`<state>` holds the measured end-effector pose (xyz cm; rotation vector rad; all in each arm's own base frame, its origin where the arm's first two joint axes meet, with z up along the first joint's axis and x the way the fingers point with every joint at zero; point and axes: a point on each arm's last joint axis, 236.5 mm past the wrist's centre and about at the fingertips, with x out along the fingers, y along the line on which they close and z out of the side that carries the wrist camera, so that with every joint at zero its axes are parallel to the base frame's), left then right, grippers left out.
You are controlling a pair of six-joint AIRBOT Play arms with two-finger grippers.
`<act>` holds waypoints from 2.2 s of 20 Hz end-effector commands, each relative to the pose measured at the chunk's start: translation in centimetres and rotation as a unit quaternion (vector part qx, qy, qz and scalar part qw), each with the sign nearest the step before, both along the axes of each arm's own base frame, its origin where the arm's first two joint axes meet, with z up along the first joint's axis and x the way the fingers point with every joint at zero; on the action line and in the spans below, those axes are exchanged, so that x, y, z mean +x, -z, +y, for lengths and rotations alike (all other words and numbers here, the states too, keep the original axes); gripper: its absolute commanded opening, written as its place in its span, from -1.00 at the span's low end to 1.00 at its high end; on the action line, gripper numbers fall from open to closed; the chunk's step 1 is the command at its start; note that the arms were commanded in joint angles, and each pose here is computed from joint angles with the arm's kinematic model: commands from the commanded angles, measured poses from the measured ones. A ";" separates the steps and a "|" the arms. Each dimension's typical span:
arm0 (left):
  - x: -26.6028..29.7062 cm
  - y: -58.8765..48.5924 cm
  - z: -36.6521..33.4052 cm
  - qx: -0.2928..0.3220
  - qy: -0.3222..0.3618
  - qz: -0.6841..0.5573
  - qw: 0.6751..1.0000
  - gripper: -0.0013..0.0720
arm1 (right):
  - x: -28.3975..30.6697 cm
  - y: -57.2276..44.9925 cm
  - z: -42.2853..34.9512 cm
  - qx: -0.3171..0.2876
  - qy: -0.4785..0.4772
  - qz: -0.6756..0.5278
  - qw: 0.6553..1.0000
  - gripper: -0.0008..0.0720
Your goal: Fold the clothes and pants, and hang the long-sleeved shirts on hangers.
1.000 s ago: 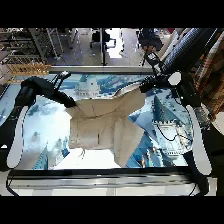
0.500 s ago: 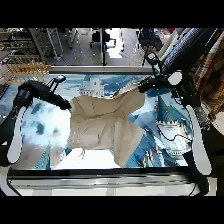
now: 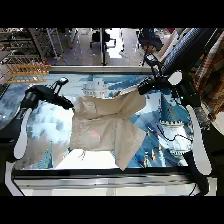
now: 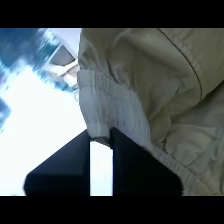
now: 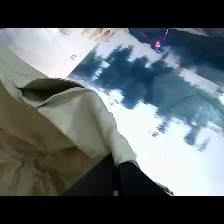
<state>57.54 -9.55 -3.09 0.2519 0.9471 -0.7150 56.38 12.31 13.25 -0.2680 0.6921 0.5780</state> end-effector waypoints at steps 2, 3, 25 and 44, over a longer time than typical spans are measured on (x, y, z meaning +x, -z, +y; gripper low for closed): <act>1.2 1.0 -0.2 -0.005 -0.019 -0.010 1.000 -0.93 | -0.3 0.3 -0.1 -0.006 -0.003 0.007 1.000 -0.94; 1.4 0.5 -0.1 -0.005 -0.021 -0.017 1.000 -0.93 | -0.3 0.3 -0.2 -0.008 -0.003 0.007 1.000 -0.94; -34.2 -56.3 -1.0 -0.004 -0.001 -0.575 0.818 -0.93 | -32.4 -37.2 -9.0 -0.027 0.143 -0.378 0.914 -0.94; -3.7 -9.5 -2.8 -0.032 -0.069 -0.003 0.997 -0.93 | -2.1 3.8 -6.2 -0.093 0.097 0.032 0.990 -0.94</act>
